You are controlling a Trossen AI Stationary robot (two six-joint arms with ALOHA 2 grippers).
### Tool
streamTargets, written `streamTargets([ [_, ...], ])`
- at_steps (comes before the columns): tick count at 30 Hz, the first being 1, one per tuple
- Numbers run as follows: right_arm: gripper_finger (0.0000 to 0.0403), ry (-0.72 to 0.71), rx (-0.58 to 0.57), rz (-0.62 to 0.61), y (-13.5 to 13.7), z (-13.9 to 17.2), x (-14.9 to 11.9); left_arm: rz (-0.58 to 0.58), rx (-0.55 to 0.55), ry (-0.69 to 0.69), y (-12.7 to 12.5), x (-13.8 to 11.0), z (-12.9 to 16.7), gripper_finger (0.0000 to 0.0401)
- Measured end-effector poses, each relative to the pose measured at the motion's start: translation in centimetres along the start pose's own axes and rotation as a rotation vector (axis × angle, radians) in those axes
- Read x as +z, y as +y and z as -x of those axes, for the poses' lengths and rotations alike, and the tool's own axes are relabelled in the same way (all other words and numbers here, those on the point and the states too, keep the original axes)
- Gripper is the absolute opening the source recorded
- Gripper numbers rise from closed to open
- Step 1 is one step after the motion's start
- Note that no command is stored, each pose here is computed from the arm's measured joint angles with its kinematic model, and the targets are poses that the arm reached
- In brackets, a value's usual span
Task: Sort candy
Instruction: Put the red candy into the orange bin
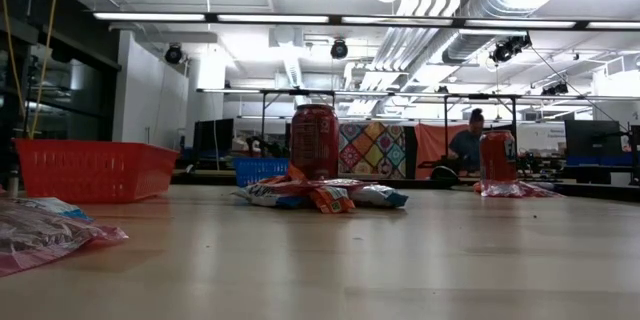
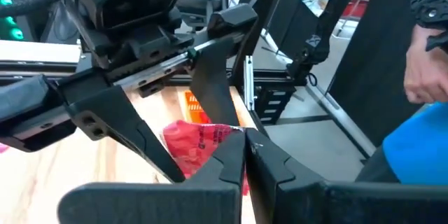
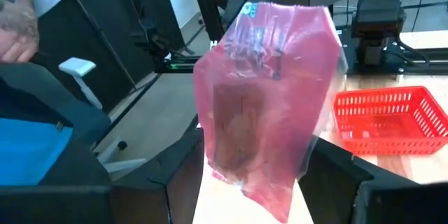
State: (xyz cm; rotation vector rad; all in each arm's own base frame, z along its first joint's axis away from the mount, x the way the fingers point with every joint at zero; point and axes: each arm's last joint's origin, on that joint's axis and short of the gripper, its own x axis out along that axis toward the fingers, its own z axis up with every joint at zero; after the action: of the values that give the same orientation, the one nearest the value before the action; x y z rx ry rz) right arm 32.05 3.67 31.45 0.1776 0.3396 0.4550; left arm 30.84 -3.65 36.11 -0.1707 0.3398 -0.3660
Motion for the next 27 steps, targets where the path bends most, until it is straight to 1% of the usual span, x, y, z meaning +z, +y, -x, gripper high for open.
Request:
streamTargets([
  [4,0.0195,0.002,0.0,-0.004,0.0,0.0,0.0,-0.023,0.037,-0.005,0.1,0.0,0.0,0.0],
  [7,0.0167,0.003,-0.001,-0.004,0.0,0.0,0.0,-0.038,0.049,-0.006,0.1,0.0,0.0,0.0],
  [10,0.0112,0.003,-0.001,-0.003,0.0,0.0,0.0,-0.04,0.049,-0.006,0.1,0.0,0.0,0.0],
  [13,0.0032,0.012,-0.002,-0.005,0.0,0.0,-0.1,-0.041,0.05,-0.006,0.1,0.0,0.0,0.0],
  [14,0.0017,0.016,-0.002,-0.006,0.0,0.0,-0.2,-0.041,0.051,-0.006,0.1,0.0,0.0,0.0],
  [15,0.0012,0.017,-0.002,-0.008,0.0,0.0,-0.2,-0.04,0.052,-0.006,0.2,0.0,0.0,0.0001],
  [17,0.0017,0.024,-0.002,-0.015,0.0,0.0,-0.2,-0.04,0.054,-0.003,0.2,0.0,0.0,0.0003],
  [19,0.0008,0.043,-0.009,-0.023,0.0,0.4,-0.3,-0.032,0.059,0.022,0.2,-0.2,0.1,0.0009],
  [22,0.0004,0.094,-0.032,-0.053,0.0,1.9,-0.3,-0.002,0.084,0.092,0.3,-0.6,1.5,0.0026],
  [24,0.0002,0.146,-0.054,-0.083,0.2,3.5,-0.4,0.034,0.132,0.147,0.5,-0.8,3.1,0.0041],
  [27,0.0001,0.267,-0.11,-0.162,1.0,6.1,-1.1,0.09,0.258,0.266,0.6,-1.8,5.5,0.0067],
])
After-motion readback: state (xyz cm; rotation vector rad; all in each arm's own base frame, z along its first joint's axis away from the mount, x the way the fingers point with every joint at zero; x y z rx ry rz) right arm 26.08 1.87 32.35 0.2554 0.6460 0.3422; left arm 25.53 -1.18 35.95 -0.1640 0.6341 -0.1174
